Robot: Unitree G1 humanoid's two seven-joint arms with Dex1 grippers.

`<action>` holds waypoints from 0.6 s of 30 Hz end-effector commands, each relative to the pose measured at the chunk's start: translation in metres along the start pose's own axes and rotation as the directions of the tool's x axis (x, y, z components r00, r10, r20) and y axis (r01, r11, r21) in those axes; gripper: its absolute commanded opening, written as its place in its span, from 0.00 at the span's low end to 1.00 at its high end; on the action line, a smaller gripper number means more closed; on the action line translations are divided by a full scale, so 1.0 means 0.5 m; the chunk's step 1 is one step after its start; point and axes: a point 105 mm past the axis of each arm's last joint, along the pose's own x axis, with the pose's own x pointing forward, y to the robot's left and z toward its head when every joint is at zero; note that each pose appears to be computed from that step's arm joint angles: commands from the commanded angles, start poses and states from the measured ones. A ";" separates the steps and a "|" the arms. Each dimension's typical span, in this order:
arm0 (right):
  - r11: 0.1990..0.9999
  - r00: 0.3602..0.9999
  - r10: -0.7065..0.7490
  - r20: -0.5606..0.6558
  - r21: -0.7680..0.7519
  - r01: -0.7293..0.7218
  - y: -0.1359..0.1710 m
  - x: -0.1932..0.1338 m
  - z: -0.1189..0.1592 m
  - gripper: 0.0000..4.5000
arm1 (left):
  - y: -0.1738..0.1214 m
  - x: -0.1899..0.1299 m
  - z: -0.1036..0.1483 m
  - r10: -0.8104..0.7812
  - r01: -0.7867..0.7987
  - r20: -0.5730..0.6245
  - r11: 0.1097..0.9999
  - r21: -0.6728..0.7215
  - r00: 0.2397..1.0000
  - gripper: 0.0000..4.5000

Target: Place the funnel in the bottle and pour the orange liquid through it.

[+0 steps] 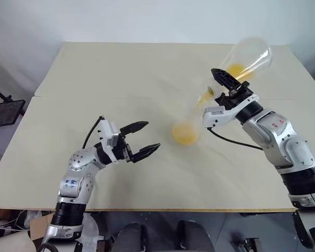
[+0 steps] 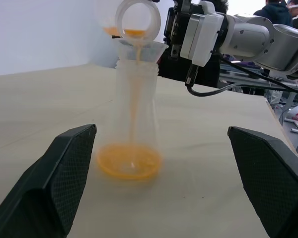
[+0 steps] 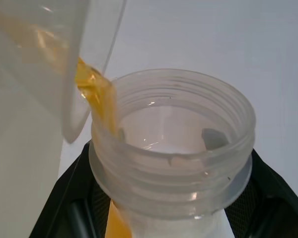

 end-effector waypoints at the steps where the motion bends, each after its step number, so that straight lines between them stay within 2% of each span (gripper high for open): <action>1: 0.995 0.996 -0.093 0.016 -0.036 0.094 -0.053 0.006 0.001 0.55 | -0.012 0.007 0.021 -0.018 0.017 0.038 0.999 0.038 0.999 1.00; 18: 0.992 0.994 -0.110 0.028 -0.065 0.111 -0.063 0.008 -0.001 0.55 | -0.013 0.010 0.021 -0.010 0.008 0.054 0.999 0.036 0.999 1.00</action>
